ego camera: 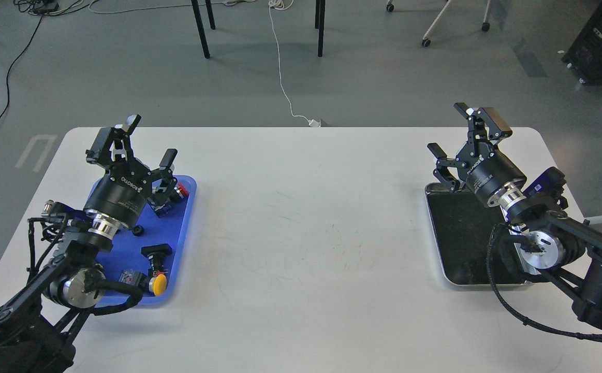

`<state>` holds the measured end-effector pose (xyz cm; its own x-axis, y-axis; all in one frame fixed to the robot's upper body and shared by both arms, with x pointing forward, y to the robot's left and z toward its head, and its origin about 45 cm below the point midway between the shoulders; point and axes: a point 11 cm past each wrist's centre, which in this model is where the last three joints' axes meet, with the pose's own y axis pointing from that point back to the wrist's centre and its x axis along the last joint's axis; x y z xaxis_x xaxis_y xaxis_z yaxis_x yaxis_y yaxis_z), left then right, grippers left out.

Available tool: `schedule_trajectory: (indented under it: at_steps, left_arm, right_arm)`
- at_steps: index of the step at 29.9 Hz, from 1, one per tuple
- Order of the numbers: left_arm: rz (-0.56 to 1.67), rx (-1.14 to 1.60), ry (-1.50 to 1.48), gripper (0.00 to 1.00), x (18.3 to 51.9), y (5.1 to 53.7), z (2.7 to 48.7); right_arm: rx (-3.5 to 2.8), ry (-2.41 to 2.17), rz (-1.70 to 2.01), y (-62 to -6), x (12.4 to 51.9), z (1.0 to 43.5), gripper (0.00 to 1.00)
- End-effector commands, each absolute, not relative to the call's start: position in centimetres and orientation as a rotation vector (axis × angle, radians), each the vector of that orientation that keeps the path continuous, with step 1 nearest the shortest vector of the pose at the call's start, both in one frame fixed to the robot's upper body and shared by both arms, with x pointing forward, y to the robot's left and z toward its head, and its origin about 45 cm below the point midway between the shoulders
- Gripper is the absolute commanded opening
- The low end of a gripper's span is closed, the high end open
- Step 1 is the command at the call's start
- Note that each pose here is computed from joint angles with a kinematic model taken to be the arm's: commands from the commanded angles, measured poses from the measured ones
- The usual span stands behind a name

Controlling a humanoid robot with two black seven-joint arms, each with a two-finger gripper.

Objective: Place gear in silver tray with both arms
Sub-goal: 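Move the left gripper over the blue tray of parts, then grasp a small black gear in the blue tray with the left gripper and lift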

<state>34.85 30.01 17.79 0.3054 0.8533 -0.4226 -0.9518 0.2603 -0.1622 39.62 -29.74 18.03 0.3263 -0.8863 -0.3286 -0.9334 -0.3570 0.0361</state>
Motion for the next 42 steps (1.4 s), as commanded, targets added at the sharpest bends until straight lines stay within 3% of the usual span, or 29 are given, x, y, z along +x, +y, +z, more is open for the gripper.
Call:
schedule_trajectory:
  at_steps: [1,17,21,26,31,36,42]
  left_arm:
    - [1.243,-0.420,0.266,0.98,34.8,30.1,17.9]
    - [1.218,-0.393,0.202,0.98,34.7,32.2,19.0]
    - [1.124,-0.328,0.063,0.98,34.3,31.7,21.7]
    - [0.914,-0.035,-0.224,0.98,33.3,31.1,24.0]
    - [0.740,0.433,-0.552,0.98,33.1,34.7,24.6]
    - [0.512,0.964,-0.776,0.98,31.9,40.6,21.7]
    - [0.327,1.245,-0.929,0.96,32.0,44.1,18.7]
  right_arm:
    - [-2.391,1.656,0.490,-28.7,39.6,17.8,0.99]
    - [-2.393,1.659,0.500,-28.7,39.4,17.5,0.99]
    - [-2.393,1.658,0.507,-28.6,39.3,17.3,0.99]
    - [-2.392,1.655,0.505,-28.6,39.4,17.4,0.99]
    - [-2.392,1.653,0.510,-28.5,39.3,17.3,0.99]
    - [-2.392,1.654,0.520,-28.4,39.1,17.0,0.99]
    - [-2.391,1.638,0.531,-27.7,39.1,16.9,0.99]
